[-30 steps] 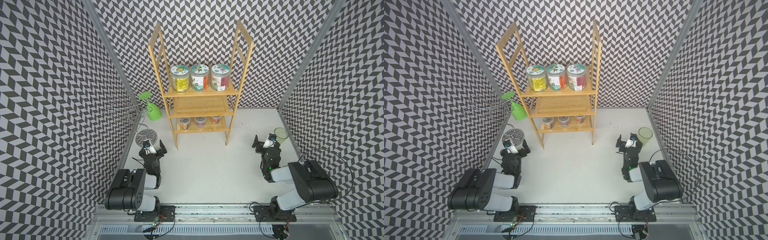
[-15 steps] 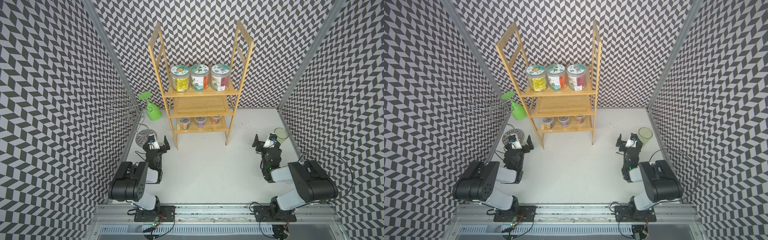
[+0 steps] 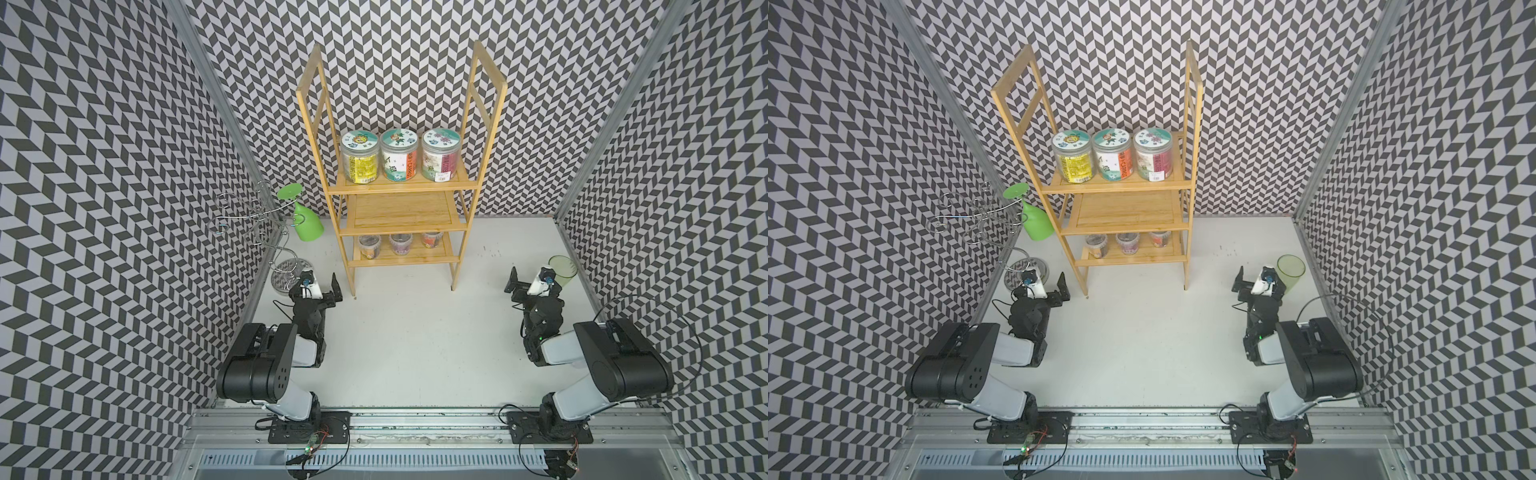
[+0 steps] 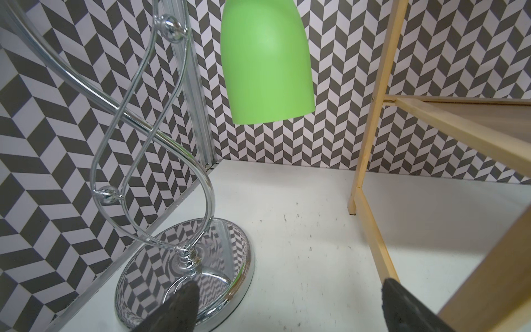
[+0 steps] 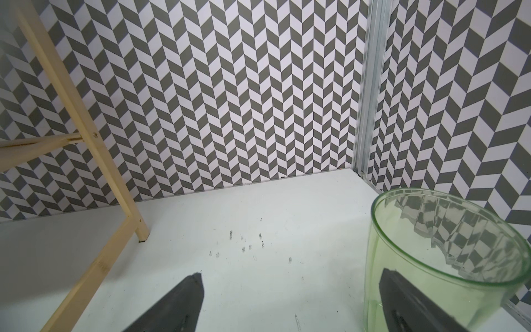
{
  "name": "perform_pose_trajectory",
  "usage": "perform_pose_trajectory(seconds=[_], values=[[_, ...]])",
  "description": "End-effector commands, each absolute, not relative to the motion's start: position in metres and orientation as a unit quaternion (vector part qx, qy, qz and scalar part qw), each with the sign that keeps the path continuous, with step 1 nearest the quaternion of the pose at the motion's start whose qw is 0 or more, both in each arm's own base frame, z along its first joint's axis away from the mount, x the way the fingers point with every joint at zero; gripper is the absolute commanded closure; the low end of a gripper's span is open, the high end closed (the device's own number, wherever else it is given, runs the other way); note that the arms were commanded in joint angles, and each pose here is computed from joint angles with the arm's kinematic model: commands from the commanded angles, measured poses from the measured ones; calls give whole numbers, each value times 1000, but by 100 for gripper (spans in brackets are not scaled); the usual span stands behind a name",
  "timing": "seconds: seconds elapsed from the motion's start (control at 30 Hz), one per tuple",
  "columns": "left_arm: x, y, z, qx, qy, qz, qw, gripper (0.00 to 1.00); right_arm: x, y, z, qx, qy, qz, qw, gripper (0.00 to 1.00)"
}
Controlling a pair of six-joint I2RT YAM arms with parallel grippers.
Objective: Place the seed container on the shelf
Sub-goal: Reset both arms
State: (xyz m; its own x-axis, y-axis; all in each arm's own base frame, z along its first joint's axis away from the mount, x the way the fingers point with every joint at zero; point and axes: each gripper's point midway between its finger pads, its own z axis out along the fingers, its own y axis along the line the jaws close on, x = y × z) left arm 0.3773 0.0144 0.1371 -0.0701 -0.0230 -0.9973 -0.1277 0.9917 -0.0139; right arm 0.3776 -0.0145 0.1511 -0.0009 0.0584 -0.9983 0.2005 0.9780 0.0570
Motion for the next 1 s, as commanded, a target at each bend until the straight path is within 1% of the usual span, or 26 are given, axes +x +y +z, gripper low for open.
perform_pose_trajectory(seconds=[0.0,0.33,0.37,0.4,0.47,0.53,0.57,0.6,0.7,0.77,0.8,0.97], values=[[383,10,145,-42,724,36,688,1,376,-15,159,93,691,-46,715,1],[383,11,146,-43,723,36,688,1,376,-13,161,87,690,-42,718,1],[383,11,145,-43,724,36,688,0,378,-1,159,50,696,-24,715,1],[383,11,145,-43,724,36,688,0,381,21,157,-15,703,3,711,0],[383,11,145,-43,724,36,688,0,378,30,160,-43,698,15,714,1],[383,11,145,-43,724,37,688,0,378,28,160,-42,699,22,714,1],[383,11,145,-42,724,36,688,0,379,20,157,-18,702,15,712,1],[383,11,145,-43,723,36,688,1,382,1,156,36,704,-6,710,1],[383,11,145,-43,724,36,688,0,379,-9,161,61,693,-15,719,1],[383,11,145,-43,724,36,687,0,379,-1,158,39,699,-7,714,1],[383,11,145,-43,724,36,688,0,384,15,155,-7,707,13,707,1],[383,11,144,-44,725,35,687,0,384,20,153,-23,714,27,699,1]])
